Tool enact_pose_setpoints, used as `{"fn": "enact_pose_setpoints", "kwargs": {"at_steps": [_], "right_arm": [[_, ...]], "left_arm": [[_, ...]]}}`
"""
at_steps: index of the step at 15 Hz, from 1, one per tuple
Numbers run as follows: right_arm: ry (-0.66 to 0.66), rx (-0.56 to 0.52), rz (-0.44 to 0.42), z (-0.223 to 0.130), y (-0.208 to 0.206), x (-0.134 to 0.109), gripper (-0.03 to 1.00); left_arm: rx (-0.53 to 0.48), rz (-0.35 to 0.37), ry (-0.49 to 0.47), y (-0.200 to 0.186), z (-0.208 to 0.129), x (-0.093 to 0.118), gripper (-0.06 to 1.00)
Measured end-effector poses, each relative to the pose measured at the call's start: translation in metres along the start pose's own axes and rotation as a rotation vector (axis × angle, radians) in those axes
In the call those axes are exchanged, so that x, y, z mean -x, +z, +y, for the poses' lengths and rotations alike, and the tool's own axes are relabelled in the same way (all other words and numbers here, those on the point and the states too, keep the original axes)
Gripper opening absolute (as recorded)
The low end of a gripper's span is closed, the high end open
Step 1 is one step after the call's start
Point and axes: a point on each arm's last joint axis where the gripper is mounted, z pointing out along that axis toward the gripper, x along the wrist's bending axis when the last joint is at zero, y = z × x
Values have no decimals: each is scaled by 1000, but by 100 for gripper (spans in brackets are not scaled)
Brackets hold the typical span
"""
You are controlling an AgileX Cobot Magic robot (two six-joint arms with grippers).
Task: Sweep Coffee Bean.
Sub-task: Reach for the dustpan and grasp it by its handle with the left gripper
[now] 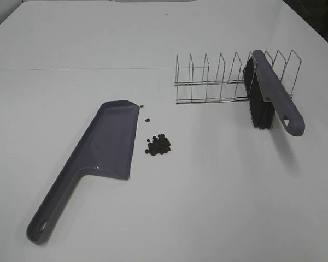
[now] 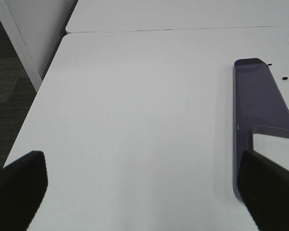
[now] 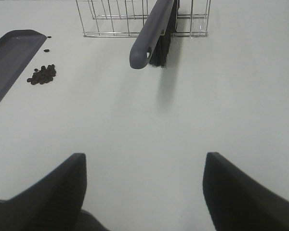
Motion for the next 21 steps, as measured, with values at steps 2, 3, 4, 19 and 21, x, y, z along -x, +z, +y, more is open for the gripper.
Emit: {"fn": "enact_pose_setpoints", "kwargs": {"at_steps": [2, 3, 4, 19, 21], "right_arm": [[0, 0, 0, 0, 0, 0, 60], [0, 0, 0, 0, 0, 0, 60], [0, 0, 0, 0, 0, 0, 60], [0, -5, 0, -1, 1, 0, 60], [0, -5, 0, -1, 1, 0, 60]], "left_arm": [[0, 0, 0, 0, 0, 0, 99], [0, 0, 0, 0, 0, 0, 99], [0, 0, 0, 0, 0, 0, 99], [0, 0, 1, 0, 0, 0, 99], [0, 0, 1, 0, 0, 0, 99]]}}
